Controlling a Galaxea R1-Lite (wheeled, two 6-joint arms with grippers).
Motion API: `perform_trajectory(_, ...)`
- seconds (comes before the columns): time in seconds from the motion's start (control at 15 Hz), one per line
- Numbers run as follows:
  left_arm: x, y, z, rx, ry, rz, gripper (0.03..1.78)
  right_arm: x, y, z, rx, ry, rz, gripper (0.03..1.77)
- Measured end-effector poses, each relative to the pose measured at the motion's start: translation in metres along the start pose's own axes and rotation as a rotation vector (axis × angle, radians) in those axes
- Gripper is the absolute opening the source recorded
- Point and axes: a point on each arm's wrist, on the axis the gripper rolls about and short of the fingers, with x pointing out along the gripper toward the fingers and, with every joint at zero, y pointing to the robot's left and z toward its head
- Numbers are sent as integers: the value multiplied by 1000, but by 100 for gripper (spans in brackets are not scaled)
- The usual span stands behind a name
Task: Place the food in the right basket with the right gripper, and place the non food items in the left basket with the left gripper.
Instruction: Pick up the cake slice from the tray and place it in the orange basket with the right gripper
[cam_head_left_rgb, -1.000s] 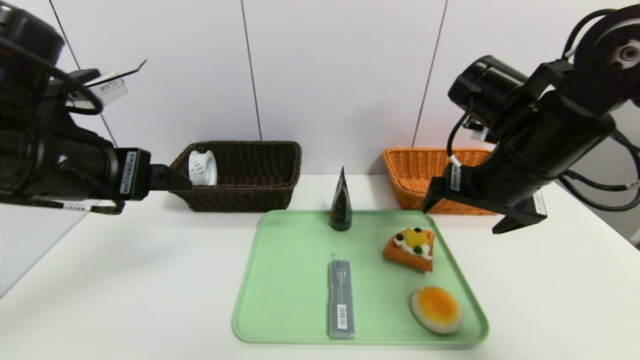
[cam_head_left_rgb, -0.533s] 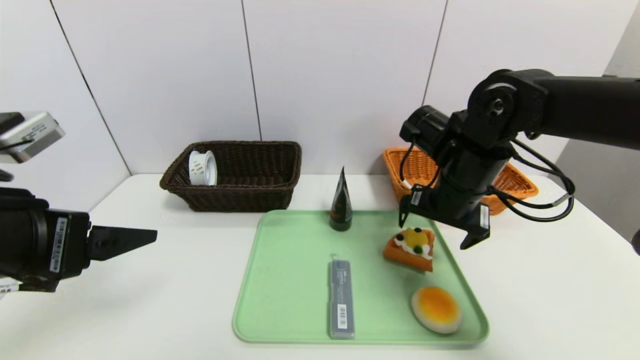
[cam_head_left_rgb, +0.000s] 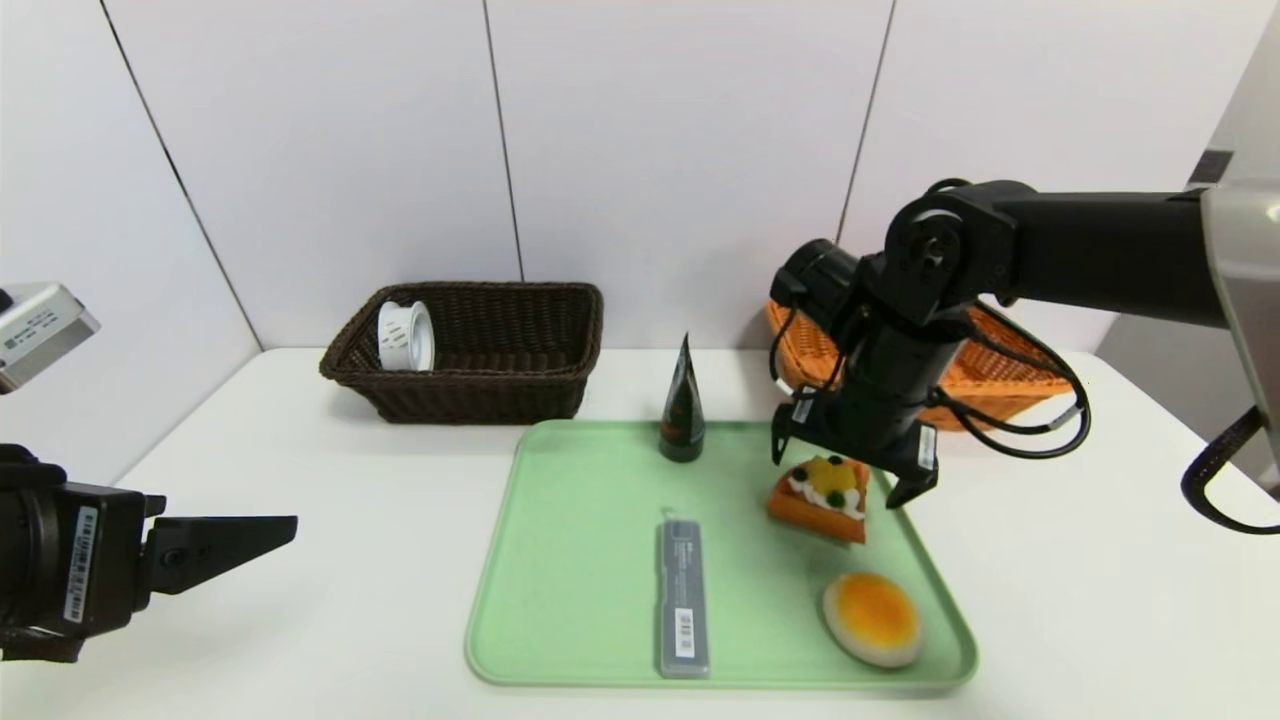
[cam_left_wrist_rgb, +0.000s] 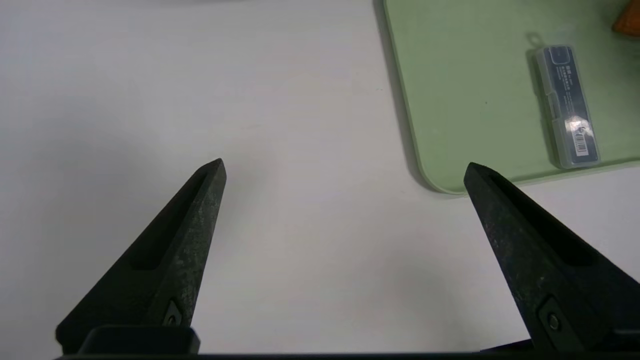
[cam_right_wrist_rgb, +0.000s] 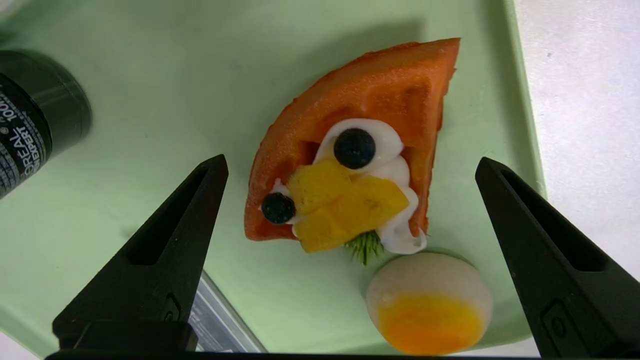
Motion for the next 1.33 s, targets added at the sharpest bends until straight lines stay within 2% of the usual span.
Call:
perform_trajectory(0.87, -3, -1, 1, 4, -15, -22, 169, 26, 10, -1, 8, 28, -26, 171)
perform_trajectory(0.93, -4, -1, 2, 4, -17, -22, 169, 26, 10, -1, 8, 27, -28, 164)
perform_trajectory(1.13, -5, 0, 1, 4, -21, -23, 169, 26, 10, -2, 7, 30, -29, 117)
perform_trajectory(1.33, -7, 0, 1, 3, -28, -25, 169, 25, 9, -2, 8, 30, -28, 99)
